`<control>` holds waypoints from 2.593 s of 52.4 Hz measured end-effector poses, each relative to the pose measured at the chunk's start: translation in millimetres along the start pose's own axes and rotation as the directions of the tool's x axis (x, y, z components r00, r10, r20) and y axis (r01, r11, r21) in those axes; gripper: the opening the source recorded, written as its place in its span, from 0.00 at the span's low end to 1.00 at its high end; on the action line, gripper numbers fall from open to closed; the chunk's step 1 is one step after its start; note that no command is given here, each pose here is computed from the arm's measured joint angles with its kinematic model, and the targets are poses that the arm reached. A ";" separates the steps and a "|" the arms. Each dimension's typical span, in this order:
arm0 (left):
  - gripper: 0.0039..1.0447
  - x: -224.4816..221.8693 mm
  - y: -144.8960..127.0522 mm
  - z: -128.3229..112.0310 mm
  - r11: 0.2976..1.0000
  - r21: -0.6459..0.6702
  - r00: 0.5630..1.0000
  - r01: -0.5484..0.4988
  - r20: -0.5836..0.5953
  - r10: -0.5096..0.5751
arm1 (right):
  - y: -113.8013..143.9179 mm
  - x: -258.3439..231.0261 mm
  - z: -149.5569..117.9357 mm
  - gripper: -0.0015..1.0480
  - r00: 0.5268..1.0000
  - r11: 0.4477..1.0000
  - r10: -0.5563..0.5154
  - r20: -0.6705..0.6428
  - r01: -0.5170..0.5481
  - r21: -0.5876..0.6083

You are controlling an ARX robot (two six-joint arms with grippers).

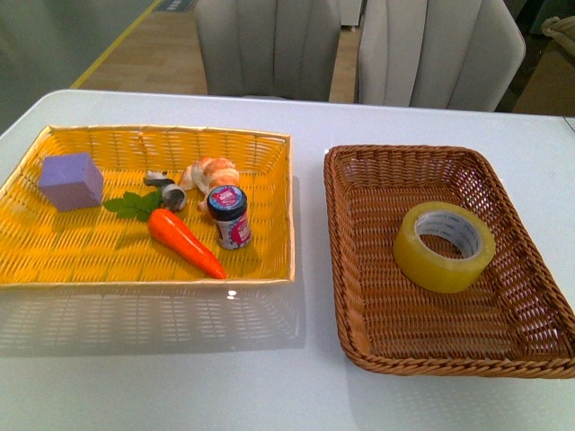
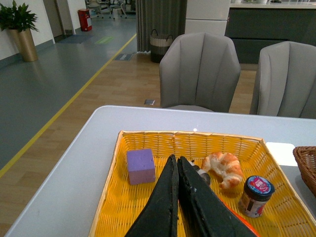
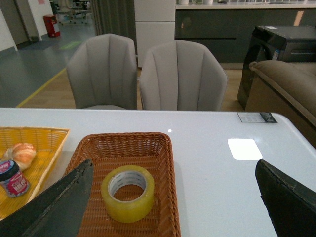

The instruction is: Move tape to another basket

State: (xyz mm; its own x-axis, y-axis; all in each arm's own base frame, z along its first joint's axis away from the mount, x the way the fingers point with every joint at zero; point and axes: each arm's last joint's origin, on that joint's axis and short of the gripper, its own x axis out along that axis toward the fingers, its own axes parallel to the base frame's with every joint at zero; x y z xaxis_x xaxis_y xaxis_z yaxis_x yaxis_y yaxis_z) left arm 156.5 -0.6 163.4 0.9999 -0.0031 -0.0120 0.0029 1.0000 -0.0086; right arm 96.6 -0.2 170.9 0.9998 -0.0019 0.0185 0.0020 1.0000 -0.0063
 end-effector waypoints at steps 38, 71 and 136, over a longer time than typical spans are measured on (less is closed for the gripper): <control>0.01 -37.9 0.0 7.6 1.000 0.000 1.000 0.001 0.027 -0.001 | 0.0 0.0 0.0 0.91 1.000 1.000 0.000 0.000 0.000 0.000; 0.01 -58.6 0.0 3.7 1.000 0.001 1.000 0.001 0.016 -0.001 | 0.0 0.0 0.0 0.91 1.000 1.000 0.000 0.000 0.000 0.000; 0.92 -58.8 0.0 3.2 1.000 0.003 1.000 0.000 0.011 0.000 | 0.0 0.0 0.0 0.91 1.000 1.000 0.000 0.000 0.000 0.000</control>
State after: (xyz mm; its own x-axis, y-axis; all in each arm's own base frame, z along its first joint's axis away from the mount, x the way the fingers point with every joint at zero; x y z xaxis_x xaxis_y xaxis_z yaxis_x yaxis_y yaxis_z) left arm 97.8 -0.3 167.3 1.0000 -0.0034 -0.0006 0.0034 1.0000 -0.0055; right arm 96.6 -0.2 170.9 0.9998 -0.0019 0.0181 0.0020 1.0000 -0.0067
